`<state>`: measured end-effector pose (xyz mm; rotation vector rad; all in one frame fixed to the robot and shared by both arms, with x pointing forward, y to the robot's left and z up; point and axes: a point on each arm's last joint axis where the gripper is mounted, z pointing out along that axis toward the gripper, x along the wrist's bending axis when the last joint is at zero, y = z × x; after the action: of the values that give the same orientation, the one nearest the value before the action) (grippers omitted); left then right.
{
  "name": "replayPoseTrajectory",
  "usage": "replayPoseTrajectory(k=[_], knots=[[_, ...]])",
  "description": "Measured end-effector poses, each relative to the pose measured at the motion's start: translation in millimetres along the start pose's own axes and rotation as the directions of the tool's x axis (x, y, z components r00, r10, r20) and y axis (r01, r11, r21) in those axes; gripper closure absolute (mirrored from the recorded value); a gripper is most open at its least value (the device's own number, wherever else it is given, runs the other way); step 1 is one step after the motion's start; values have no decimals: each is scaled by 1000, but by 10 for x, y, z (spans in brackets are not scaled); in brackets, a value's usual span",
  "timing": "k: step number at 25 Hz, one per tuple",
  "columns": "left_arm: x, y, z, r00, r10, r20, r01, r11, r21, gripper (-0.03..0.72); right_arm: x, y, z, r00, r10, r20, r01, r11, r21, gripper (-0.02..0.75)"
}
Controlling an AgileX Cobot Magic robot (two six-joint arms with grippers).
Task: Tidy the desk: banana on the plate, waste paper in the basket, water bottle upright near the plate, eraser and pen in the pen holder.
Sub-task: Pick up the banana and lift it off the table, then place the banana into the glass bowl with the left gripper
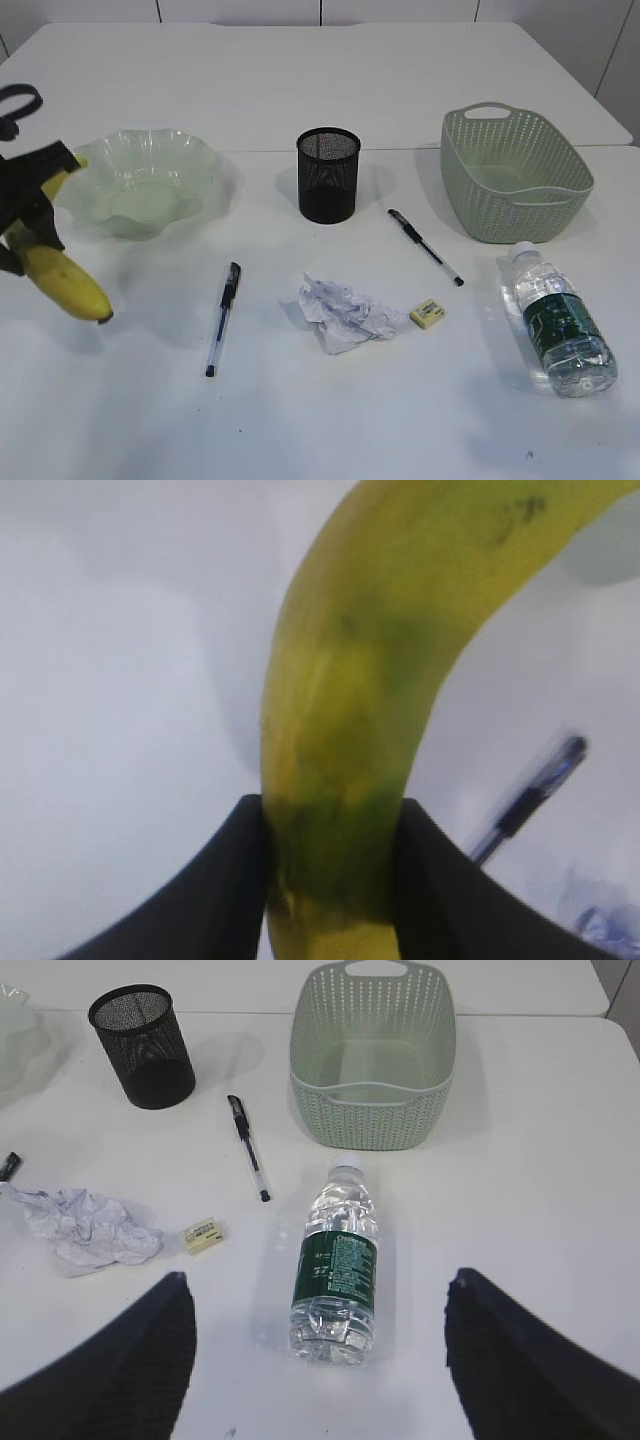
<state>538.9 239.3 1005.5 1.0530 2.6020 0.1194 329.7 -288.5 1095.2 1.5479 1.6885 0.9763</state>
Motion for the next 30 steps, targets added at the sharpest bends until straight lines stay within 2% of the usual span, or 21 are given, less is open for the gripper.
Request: replayPoseTrajectory(k=[3, 6, 10, 13, 18, 21, 24, 30], knots=[[-67, 66, -205, 991, 41, 127, -28, 994, -107, 444, 0, 0, 0, 1000, 0, 0, 0, 1000, 0, 158], [-155, 127, -303, 974, 106, 198, -71, 982, -176, 444, 0, 0, 0, 1000, 0, 0, 0, 1000, 0, 158], [-348, 267, -363, 961, 164, 223, -110, 966, -236, 444, 0, 0, 0, 1000, 0, 0, 0, 1000, 0, 158], [-538, 436, -343, 960, 172, 220, -113, 959, -259, 444, 0, 0, 0, 1000, 0, 0, 0, 1000, 0, 158], [-800, 811, -193, 977, 147, 151, -108, 964, -243, 444, 0, 0, 0, 1000, 0, 0, 0, 1000, 0, 158], [-937, 1041, -60, 987, 102, 123, -76, 977, -198, 444, 0, 0, 0, 1000, 0, 0, 0, 1000, 0, 158], [-1043, 1194, 123, 991, 36, 133, -20, 992, -122, 444, 0, 0, 0, 1000, 0, 0, 0, 1000, 0, 158], [-1184, 1280, 594, 993, -13, 120, 16, 1000, -24, 444, 0, 0, 0, 1000, 0, 0, 0, 1000, 0, 158]])
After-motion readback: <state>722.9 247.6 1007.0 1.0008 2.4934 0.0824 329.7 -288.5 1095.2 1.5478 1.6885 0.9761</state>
